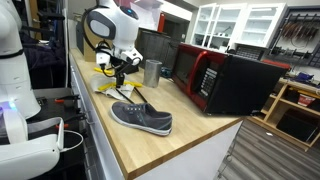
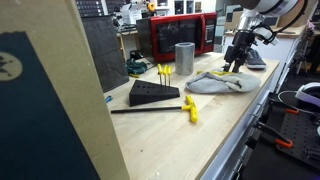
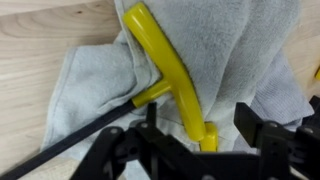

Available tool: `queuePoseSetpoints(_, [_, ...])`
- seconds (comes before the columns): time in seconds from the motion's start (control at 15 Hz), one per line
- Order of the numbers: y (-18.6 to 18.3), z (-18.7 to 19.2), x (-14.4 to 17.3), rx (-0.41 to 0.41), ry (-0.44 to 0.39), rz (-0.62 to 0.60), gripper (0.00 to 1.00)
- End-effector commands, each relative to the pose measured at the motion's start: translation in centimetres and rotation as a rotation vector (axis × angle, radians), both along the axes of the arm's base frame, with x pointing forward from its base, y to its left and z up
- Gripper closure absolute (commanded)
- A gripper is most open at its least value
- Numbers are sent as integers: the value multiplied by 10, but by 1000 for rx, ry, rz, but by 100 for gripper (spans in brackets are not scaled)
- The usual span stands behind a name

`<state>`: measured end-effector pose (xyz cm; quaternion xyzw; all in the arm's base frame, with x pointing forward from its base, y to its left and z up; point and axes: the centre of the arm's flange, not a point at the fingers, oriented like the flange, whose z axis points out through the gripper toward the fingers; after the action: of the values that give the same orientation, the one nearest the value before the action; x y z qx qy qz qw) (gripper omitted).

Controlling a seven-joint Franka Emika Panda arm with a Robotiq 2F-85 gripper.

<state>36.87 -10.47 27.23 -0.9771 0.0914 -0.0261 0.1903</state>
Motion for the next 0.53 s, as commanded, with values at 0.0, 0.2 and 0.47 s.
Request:
queuePoseSetpoints(0.0, [-7,-5,7,6,10,11,51])
queuePoseSetpoints(0.2, [-11,-6,7,6,11,0,73])
queuePoseSetpoints(0.47, [-12,-4,7,5,5,-1,97])
